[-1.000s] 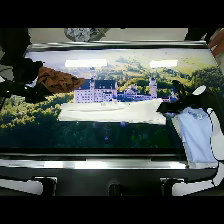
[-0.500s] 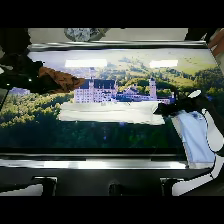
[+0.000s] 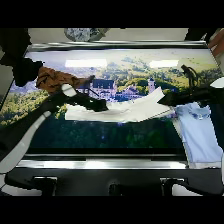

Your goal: Fold the shirts.

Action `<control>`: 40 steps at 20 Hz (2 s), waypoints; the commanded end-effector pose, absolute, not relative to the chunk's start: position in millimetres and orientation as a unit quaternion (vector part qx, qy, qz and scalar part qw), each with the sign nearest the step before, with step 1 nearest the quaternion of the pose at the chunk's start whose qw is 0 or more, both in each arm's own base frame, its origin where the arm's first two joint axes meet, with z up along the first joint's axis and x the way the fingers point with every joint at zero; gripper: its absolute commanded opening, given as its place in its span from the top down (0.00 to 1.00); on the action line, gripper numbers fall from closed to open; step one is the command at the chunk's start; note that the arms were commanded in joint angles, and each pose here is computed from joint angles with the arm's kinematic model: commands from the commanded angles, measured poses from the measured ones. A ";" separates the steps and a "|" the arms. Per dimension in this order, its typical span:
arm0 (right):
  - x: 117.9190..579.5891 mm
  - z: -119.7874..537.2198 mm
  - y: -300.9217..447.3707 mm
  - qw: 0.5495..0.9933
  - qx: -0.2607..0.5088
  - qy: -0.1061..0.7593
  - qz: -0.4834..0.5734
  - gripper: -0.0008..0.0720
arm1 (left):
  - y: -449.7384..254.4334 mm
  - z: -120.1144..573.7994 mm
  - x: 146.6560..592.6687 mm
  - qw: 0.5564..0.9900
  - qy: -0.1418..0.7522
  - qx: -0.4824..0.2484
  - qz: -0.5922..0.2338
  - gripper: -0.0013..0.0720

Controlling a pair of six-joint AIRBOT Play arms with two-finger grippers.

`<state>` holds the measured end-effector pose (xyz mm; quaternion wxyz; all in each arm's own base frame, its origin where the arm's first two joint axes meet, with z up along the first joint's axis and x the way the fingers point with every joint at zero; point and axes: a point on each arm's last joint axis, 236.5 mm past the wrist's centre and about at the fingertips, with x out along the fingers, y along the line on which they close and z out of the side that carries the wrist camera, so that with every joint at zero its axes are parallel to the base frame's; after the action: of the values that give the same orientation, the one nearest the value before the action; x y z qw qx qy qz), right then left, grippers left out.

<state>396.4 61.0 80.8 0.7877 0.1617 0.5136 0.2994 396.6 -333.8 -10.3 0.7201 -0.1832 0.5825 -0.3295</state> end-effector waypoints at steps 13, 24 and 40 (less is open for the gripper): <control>336.8 167.3 69.5 0.827 0.117 0.473 0.281 0.94 | -474.4 -39.7 354.9 0.650 0.603 -0.220 -0.408 0.95; 418.0 71.8 305.0 0.750 0.233 0.463 0.411 0.94 | -167.7 248.3 426.4 0.888 0.359 -0.123 -0.261 0.95; 382.3 -51.7 95.0 0.705 0.101 0.667 0.221 0.16 | -128.6 271.5 392.5 0.915 0.326 -0.093 -0.217 0.95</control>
<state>424.4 195.3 -12.5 0.7376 0.1695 0.5549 0.3455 390.5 -132.9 286.8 0.9178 -0.0983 0.3109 -0.2267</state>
